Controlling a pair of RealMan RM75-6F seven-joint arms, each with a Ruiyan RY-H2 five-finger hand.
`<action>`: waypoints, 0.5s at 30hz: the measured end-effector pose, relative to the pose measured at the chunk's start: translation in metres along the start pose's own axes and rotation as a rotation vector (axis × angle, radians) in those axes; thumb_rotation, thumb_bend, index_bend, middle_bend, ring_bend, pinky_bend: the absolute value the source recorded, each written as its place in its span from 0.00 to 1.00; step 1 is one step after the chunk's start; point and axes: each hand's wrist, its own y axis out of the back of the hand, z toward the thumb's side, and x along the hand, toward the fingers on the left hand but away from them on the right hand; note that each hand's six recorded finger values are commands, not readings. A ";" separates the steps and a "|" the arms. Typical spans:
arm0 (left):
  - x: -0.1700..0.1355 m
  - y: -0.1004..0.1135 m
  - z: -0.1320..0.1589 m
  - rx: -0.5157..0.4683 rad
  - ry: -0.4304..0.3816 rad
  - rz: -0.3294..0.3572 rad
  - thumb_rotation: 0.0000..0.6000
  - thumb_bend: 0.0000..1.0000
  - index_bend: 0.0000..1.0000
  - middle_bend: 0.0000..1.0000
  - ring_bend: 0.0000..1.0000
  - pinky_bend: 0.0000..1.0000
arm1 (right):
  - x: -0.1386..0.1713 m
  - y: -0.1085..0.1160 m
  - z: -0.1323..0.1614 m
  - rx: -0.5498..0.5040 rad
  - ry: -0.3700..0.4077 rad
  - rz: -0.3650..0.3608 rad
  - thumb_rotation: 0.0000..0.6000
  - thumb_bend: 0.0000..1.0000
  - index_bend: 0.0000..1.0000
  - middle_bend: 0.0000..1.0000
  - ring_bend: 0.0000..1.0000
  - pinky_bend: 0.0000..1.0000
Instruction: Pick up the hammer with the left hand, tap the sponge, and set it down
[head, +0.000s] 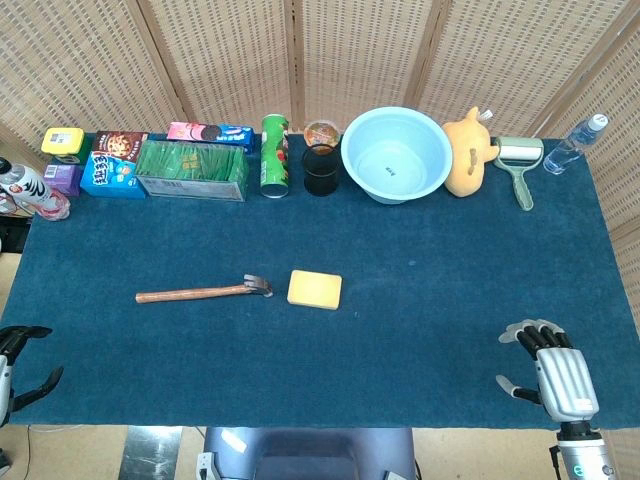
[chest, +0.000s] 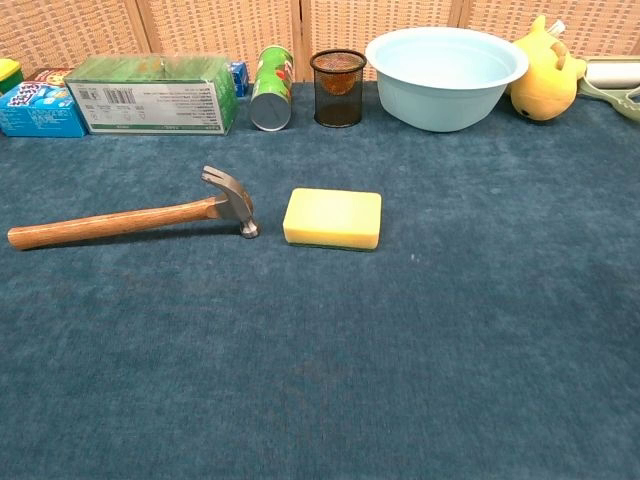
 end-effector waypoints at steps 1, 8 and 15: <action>0.000 0.000 0.000 0.000 0.001 -0.002 1.00 0.27 0.31 0.36 0.23 0.28 | 0.000 0.000 0.000 0.000 0.000 0.000 1.00 0.12 0.40 0.35 0.27 0.19; 0.008 -0.004 -0.001 0.000 -0.003 -0.037 1.00 0.27 0.31 0.36 0.23 0.28 | 0.001 0.002 -0.002 -0.008 -0.004 -0.007 1.00 0.12 0.40 0.35 0.27 0.19; 0.038 -0.012 0.014 0.017 -0.074 -0.117 1.00 0.27 0.31 0.36 0.23 0.28 | 0.007 0.007 -0.008 -0.023 -0.011 -0.024 1.00 0.12 0.40 0.35 0.27 0.19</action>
